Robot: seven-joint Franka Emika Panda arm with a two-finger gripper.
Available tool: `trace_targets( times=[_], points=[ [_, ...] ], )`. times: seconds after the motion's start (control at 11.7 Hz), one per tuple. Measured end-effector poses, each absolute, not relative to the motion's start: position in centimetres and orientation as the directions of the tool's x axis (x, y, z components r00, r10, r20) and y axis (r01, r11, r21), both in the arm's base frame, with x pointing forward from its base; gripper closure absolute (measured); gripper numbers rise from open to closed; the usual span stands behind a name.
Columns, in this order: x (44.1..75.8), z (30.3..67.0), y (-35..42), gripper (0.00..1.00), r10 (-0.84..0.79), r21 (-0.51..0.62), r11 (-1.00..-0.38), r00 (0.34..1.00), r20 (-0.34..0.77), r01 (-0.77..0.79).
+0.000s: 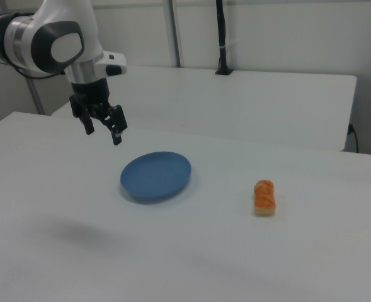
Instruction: Put the bread on the table
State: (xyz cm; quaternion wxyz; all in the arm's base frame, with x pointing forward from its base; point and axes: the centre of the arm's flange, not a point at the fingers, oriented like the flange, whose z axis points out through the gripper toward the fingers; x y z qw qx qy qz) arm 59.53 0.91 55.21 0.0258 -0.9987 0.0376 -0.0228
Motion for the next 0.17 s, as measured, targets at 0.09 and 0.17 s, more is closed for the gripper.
trace_targets(
  times=[0.09,0.17],
  points=[
    [59.39,55.04,0.89,0.00,-0.076,-0.053,-0.996,0.996,0.039,-0.074],
    [59.36,55.03,0.88,0.00,-0.076,-0.053,-0.996,0.996,0.039,-0.074]
  ],
)
